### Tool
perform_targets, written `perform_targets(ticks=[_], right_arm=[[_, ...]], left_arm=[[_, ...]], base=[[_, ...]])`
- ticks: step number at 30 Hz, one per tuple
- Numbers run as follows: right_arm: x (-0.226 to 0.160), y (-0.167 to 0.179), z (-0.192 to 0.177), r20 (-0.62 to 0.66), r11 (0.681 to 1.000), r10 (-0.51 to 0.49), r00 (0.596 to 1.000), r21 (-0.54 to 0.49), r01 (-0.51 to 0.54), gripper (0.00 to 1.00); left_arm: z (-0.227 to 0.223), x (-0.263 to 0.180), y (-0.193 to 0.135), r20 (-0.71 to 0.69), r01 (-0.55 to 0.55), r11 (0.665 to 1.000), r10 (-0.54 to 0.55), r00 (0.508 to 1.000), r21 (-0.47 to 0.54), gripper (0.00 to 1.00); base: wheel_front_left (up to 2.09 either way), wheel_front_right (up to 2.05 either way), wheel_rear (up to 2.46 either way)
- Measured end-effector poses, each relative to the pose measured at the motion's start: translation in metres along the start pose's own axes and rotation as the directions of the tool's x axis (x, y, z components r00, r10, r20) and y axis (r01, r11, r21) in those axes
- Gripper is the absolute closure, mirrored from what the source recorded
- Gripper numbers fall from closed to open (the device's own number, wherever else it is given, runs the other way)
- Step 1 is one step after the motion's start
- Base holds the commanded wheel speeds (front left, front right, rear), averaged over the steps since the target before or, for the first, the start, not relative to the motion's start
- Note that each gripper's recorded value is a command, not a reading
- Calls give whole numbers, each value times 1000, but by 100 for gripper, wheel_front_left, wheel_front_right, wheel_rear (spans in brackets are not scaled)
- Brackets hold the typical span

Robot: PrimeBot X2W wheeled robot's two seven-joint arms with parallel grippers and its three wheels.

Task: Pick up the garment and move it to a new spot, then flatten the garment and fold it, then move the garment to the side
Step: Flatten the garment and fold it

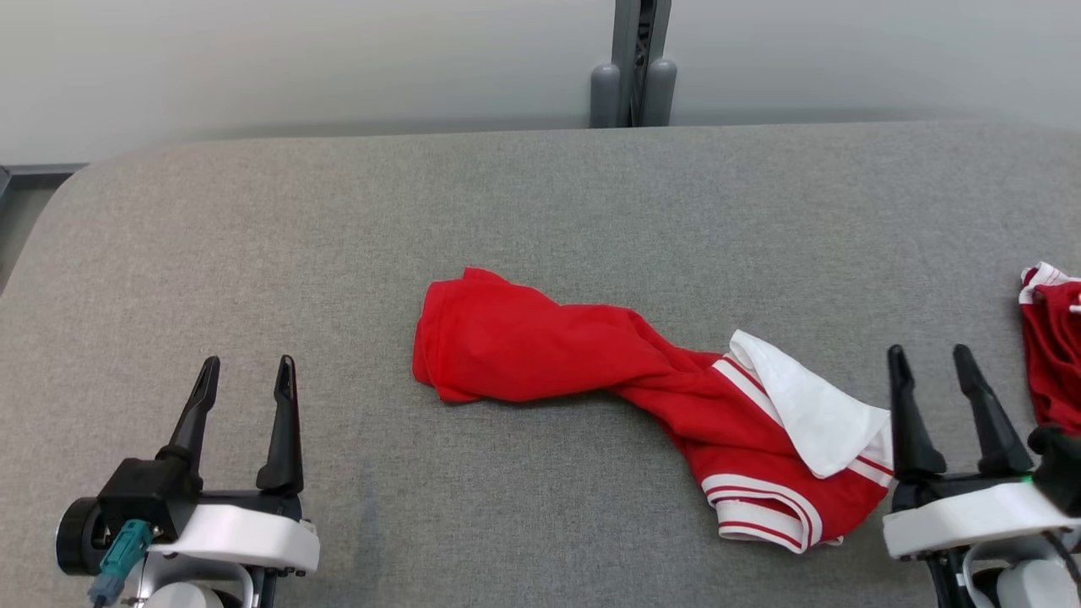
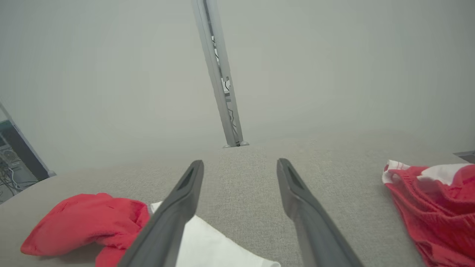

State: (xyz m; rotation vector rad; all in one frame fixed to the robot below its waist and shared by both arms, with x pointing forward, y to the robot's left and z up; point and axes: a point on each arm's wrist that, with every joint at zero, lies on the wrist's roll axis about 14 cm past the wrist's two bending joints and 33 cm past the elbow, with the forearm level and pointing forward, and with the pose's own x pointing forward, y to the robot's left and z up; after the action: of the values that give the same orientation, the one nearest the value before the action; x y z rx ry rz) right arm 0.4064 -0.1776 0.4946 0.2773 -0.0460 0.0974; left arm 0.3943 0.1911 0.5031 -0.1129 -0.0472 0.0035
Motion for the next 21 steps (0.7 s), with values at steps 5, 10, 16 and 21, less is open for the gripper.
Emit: perform_targets(ticks=[5,10,16,21], right_arm=[[-9,20,15,42,997,63,997,-52,-61,0],[-24,22,17,43,994,67,997,-93,-63,0],[-36,23,15,30,992,57,998,-115,-53,0],[-39,25,18,39,993,58,998,-108,-53,0]], left_arm=[[6,-9,-3,16,6,1000,-6,1000,3,0],[7,-18,-4,16,0,1000,0,1000,3,0],[8,-23,-10,5,18,1000,-18,1000,9,0],[6,-24,-14,-10,34,999,-34,999,11,0]], base=[[0,0,0],[0,0,0],[0,0,0],[0,0,0]])
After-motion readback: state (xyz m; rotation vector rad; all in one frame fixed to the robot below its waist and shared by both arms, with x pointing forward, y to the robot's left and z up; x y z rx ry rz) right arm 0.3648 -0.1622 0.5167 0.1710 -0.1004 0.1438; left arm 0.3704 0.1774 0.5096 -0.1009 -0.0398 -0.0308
